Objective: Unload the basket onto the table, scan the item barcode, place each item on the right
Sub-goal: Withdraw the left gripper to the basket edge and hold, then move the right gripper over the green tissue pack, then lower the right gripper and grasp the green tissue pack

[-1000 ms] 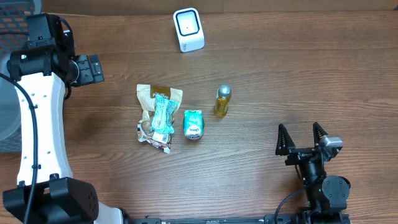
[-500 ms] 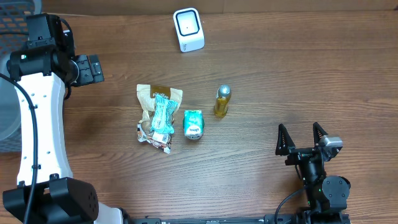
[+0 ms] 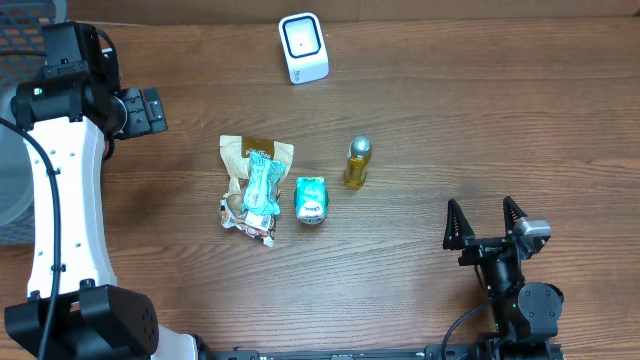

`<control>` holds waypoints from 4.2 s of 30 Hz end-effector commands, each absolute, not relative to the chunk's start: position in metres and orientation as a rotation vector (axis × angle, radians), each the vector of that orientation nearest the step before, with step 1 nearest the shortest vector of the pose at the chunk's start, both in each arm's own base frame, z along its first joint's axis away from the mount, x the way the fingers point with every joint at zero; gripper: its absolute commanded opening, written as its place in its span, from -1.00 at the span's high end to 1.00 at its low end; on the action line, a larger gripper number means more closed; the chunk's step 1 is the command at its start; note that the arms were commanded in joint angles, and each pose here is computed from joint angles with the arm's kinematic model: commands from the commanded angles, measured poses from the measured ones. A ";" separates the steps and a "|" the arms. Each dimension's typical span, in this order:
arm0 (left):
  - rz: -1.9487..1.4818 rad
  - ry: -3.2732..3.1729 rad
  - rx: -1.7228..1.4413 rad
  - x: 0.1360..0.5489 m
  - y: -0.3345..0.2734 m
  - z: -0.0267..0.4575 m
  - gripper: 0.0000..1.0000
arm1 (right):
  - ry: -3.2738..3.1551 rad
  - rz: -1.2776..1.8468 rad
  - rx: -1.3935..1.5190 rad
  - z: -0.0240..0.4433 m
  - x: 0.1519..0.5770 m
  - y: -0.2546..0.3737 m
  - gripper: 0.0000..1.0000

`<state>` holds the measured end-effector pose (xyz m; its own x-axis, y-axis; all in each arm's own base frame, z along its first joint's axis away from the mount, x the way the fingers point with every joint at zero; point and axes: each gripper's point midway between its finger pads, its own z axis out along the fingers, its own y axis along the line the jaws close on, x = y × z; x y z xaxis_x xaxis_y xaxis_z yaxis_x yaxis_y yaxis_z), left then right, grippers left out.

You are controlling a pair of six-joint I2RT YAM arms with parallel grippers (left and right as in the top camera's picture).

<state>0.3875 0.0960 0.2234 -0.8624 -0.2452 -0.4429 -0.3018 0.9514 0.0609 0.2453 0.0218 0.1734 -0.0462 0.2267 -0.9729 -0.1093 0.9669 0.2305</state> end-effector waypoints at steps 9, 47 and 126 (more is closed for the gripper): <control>0.193 2.637 -0.367 0.388 0.098 0.235 -0.99 | 1.592 0.278 0.083 0.171 0.245 0.024 -1.00; 0.193 2.637 -0.367 0.388 0.098 0.235 -0.99 | 1.639 0.625 0.017 0.242 0.206 0.067 -1.00; 0.194 2.638 -0.368 0.388 0.098 0.235 -0.98 | 2.671 0.623 -0.121 0.118 0.294 0.274 0.06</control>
<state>0.3868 0.0959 0.2231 -0.8638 -0.2451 -0.4402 -0.3013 0.9515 0.0614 0.2842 0.2751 0.1097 -0.9370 -0.0120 -0.3491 -0.1710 0.8873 0.4284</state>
